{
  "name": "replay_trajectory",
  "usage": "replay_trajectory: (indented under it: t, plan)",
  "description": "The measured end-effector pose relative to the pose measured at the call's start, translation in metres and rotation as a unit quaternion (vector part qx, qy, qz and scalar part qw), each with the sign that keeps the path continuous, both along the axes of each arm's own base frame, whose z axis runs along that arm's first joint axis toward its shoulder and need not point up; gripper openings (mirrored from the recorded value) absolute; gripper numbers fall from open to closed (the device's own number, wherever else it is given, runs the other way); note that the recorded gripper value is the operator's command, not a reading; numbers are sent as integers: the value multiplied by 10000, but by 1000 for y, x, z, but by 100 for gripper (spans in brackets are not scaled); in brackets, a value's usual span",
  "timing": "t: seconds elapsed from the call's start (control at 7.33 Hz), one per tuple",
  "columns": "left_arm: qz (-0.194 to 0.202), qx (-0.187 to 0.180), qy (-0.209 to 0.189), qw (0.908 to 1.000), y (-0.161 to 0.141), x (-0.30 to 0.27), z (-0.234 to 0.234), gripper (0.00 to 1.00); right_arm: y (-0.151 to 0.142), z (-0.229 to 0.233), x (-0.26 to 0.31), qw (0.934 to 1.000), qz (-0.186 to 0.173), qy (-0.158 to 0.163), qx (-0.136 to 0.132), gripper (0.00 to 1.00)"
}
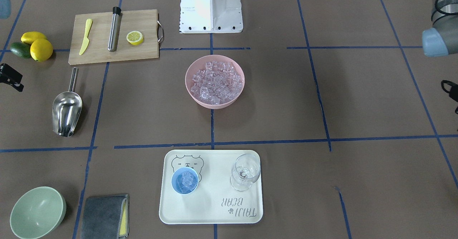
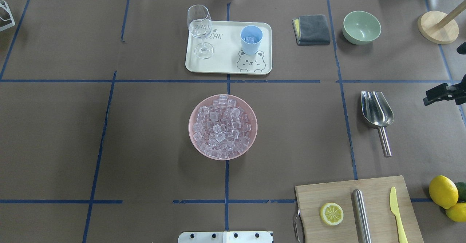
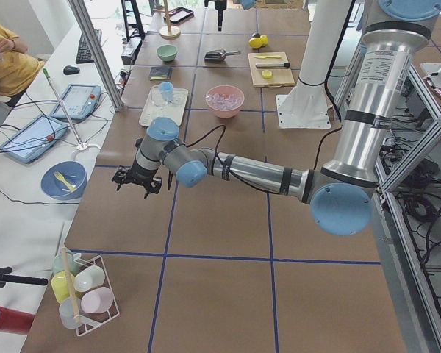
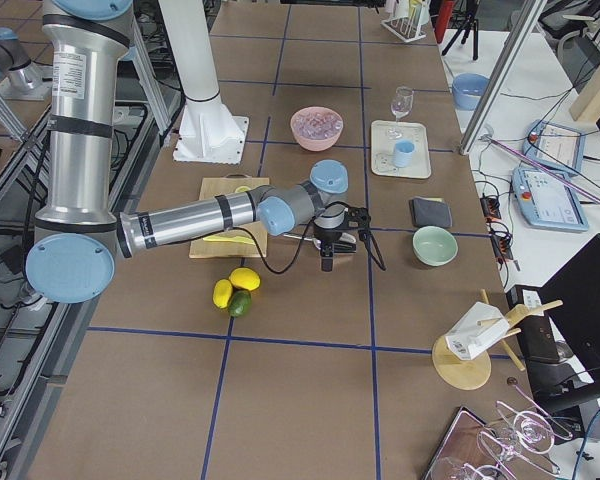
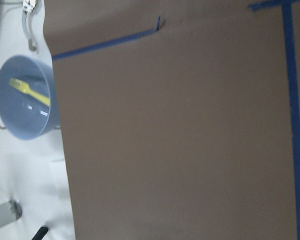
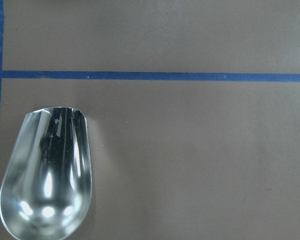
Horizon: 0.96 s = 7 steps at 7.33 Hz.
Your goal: Put ice in cup with scoop
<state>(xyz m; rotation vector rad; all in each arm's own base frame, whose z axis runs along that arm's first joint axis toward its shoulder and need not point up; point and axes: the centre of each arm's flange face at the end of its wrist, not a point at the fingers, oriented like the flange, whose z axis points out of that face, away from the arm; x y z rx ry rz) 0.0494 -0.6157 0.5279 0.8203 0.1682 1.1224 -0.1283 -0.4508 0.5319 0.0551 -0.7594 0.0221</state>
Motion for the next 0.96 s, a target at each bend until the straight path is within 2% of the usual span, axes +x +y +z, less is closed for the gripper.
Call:
replay_trajectory:
  t: [0.14,0.27,0.55,0.68,0.96]
  plan:
    - [-557,-626,459,9954,9,-20,20,100,-2,0,3,10000,11,-10,17,100]
    - [-977,-1251,822,9839,17,-32,32,100,-4,1,9,10000,9,-8,62,100]
    - [-1467,-2386,1049,9542,26,-58,51,100,-11,13,25,9999,-29,52,160,100]
    - [-1661,-2924,1259,9333,32,-71,59,100,-16,21,29,9997,-83,91,208,100]
    - [-2117,-4010,1708,8748,44,-83,64,100,-31,36,35,9995,-133,150,237,100]
